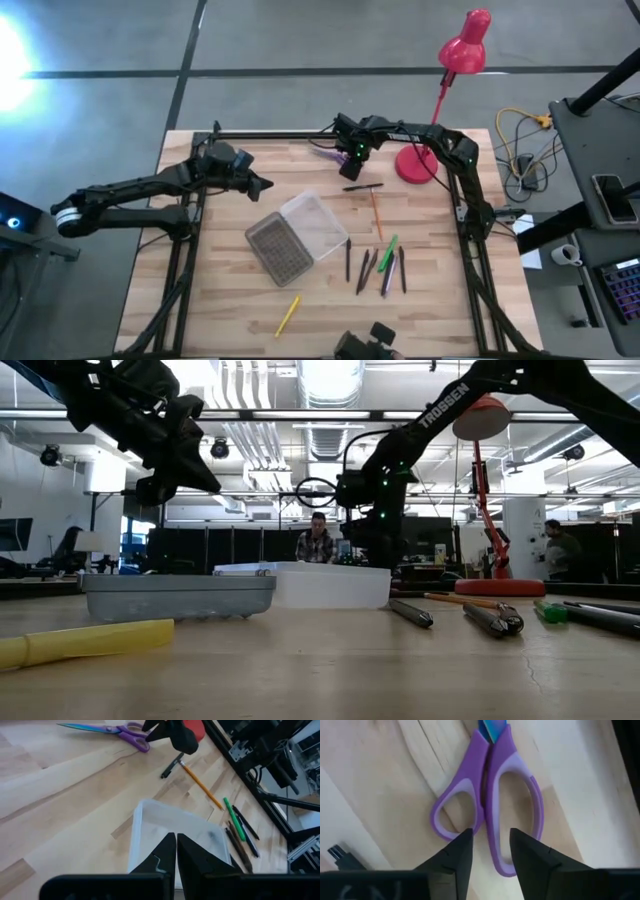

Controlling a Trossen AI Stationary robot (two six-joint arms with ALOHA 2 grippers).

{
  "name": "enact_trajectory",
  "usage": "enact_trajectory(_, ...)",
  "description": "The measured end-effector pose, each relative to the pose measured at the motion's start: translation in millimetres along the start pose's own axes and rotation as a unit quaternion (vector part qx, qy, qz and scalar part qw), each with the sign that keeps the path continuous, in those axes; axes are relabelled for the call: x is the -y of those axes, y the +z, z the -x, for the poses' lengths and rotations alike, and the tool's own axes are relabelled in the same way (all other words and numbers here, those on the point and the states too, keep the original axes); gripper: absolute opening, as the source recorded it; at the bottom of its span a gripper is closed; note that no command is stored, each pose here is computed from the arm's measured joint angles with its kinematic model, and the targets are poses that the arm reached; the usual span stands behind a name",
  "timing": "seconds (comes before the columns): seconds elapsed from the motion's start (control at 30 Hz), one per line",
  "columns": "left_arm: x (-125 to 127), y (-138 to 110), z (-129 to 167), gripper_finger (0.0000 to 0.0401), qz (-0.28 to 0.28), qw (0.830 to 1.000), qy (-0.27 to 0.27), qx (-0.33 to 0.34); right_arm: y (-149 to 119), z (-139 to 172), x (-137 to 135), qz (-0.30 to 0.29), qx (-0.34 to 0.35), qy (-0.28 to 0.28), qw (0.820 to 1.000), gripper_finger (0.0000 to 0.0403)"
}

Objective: Pick & place school supplies into a supply box
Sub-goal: Put the purple scissors into the gray supply box

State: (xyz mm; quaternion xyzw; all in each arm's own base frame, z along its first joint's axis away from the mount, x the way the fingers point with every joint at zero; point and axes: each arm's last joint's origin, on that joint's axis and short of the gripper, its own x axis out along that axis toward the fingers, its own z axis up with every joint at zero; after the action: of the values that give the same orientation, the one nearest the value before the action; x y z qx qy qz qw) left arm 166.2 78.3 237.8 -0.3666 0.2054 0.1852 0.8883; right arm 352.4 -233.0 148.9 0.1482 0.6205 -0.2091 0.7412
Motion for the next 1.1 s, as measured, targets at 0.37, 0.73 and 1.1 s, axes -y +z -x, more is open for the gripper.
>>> enact_trajectory(0.37,0,-1,0,0.0000,-0.001,1.000,0.001,-0.001,17,23,1,-0.052,0.033,0.002,0.998,0.0152)
enact_trajectory(0.73,0,-1,0,0.0000,-0.002,1.000,0.001,-0.001,6,6,-4,-0.055,-0.001,0.003,0.998,0.0154)
enact_trajectory(1.1,0,-1,0,0.0000,-0.002,1.000,0.001,-0.001,12,1,-3,-0.058,0.040,-0.015,0.997,0.0140)
